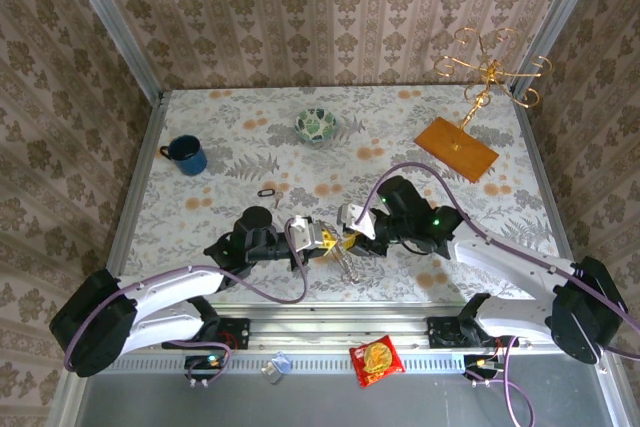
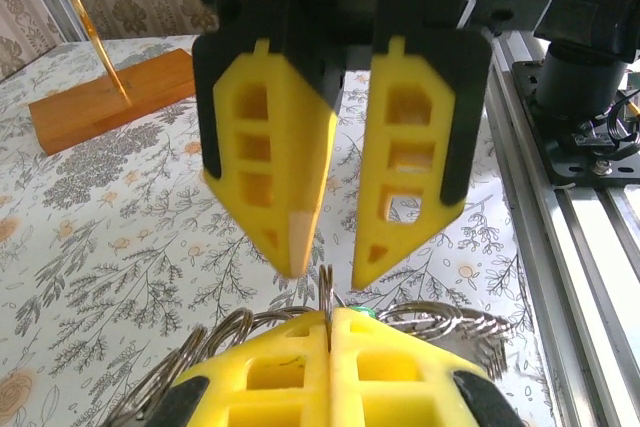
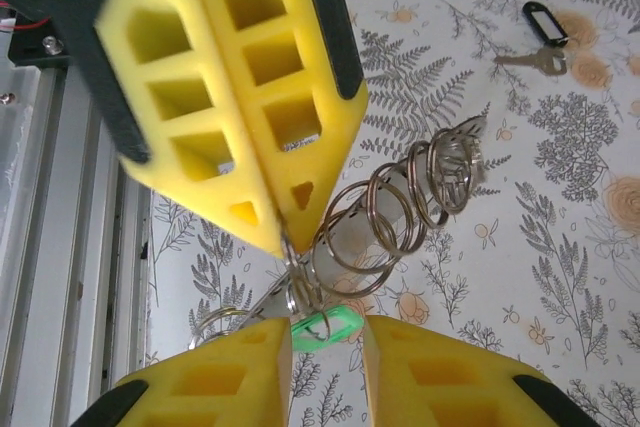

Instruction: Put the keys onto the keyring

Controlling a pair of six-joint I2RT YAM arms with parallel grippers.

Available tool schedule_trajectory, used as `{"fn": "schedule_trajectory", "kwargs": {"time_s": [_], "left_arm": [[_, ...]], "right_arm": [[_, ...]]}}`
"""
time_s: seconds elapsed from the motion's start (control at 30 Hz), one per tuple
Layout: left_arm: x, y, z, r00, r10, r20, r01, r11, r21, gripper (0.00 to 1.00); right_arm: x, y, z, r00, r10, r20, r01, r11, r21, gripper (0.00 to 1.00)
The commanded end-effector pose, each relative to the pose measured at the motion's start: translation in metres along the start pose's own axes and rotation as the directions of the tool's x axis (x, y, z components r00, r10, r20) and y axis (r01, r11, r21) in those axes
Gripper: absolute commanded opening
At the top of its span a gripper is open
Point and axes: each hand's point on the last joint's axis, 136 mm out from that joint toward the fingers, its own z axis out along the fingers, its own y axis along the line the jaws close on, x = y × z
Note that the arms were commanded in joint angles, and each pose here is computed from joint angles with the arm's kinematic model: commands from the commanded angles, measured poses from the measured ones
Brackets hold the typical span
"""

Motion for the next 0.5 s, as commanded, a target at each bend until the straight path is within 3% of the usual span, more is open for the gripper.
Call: {"fn": "schedule_trajectory", "kwargs": {"time_s": [0.0,0.27,0.47], "left_arm": [[-0.009,-0.003,-0.001,0.999,0.0,0.053,-0.001,1.0,0.015,0.0],[-0.011,-0.002,-0.001,0.998,-0.006,0.066,0.005,1.0,0.007,0.0],[-0.011,-0.002,-0.002,0.997,-0.007,0.071,0.006,1.0,0.003,0.0]], "right_arm": [[-0.007,0.005,-0.003,0.999,-0.003,0.052,0.004,1.0,-0.019,0.27],[-0.014,0.002,0.004,0.997,0.003,0.073,0.0,0.999,-0.035,0.24],[-0.015,0.001,0.008,0.997,0.002,0.073,0.001,0.999,-0.046,0.17]]}}
